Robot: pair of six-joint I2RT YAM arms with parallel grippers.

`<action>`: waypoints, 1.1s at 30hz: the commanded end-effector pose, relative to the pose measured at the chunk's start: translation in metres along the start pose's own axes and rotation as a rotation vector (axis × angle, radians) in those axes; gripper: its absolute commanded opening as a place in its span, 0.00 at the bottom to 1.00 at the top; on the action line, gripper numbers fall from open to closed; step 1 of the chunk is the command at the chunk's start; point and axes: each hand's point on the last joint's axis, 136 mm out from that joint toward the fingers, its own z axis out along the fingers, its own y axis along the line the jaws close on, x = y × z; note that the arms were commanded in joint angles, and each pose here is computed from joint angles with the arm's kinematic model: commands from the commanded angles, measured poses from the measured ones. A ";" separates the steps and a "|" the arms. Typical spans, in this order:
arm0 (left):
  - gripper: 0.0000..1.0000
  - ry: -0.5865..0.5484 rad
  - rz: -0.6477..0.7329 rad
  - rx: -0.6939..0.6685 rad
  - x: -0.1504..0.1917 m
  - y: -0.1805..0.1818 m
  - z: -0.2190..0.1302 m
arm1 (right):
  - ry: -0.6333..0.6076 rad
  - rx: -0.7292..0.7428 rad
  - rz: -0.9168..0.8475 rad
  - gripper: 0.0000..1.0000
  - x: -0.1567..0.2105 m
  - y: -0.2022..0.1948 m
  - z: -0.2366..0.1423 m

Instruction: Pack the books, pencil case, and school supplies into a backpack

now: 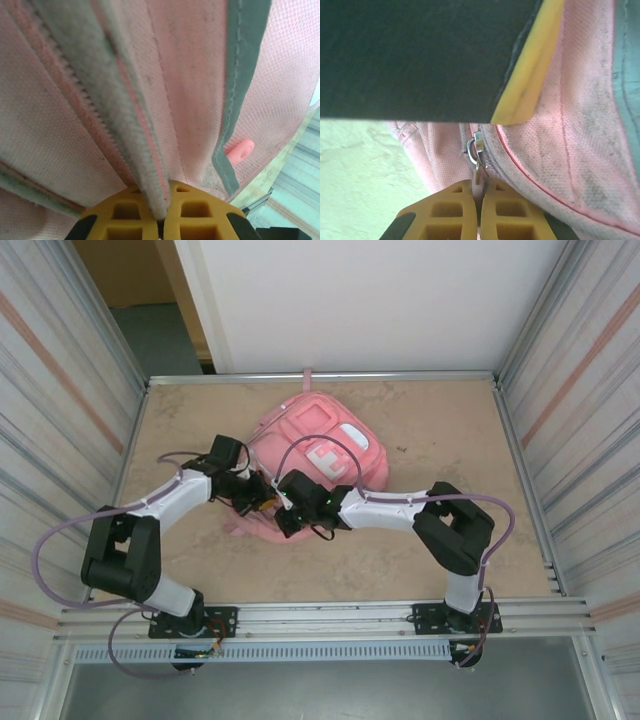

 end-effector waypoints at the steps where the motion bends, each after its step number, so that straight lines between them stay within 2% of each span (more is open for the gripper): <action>1: 0.00 0.005 0.103 0.000 -0.008 -0.010 -0.006 | 0.068 0.176 -0.094 0.02 0.019 -0.043 -0.028; 4: 0.00 0.025 0.115 -0.021 -0.006 -0.002 -0.001 | 0.113 0.210 -0.083 0.06 0.032 -0.071 -0.043; 9: 0.00 0.059 0.112 0.003 -0.003 -0.003 0.008 | 0.157 0.349 0.038 0.06 0.050 -0.127 -0.058; 14: 0.00 0.090 0.148 0.046 0.005 -0.021 0.014 | 0.137 0.379 0.105 0.10 0.052 -0.143 -0.064; 16: 0.00 0.039 0.218 0.060 0.006 -0.036 0.007 | 0.115 0.406 0.113 0.15 0.046 -0.147 -0.071; 17: 0.00 -0.009 0.268 0.054 0.004 -0.044 0.002 | 0.107 0.417 0.111 0.23 0.043 -0.148 -0.075; 18: 0.06 -0.057 0.303 0.045 0.000 -0.051 -0.006 | 0.099 0.418 0.106 0.29 0.040 -0.149 -0.079; 20: 0.34 -0.159 0.356 0.049 -0.011 -0.069 -0.027 | 0.056 0.342 0.060 0.41 0.029 -0.136 -0.089; 22: 0.43 -0.252 0.408 0.055 -0.021 -0.084 -0.051 | -0.025 0.275 0.025 0.50 0.014 -0.122 -0.107; 23: 0.45 -0.309 0.451 0.055 -0.025 -0.093 -0.066 | -0.082 0.254 0.005 0.78 0.003 -0.117 -0.120; 24: 0.47 -0.364 0.494 0.045 -0.030 -0.098 -0.079 | -0.136 0.251 -0.007 1.00 -0.007 -0.116 -0.133; 28: 0.62 -0.695 0.658 -0.094 -0.052 -0.100 -0.151 | -0.403 0.327 -0.003 0.99 -0.044 -0.130 -0.207; 31: 0.94 -0.906 0.724 -0.206 -0.061 -0.089 -0.190 | -0.594 0.475 0.085 0.99 -0.050 -0.165 -0.265; 33: 0.99 -1.008 0.737 -0.256 -0.064 -0.081 -0.207 | -0.711 0.571 0.166 0.99 -0.042 -0.186 -0.310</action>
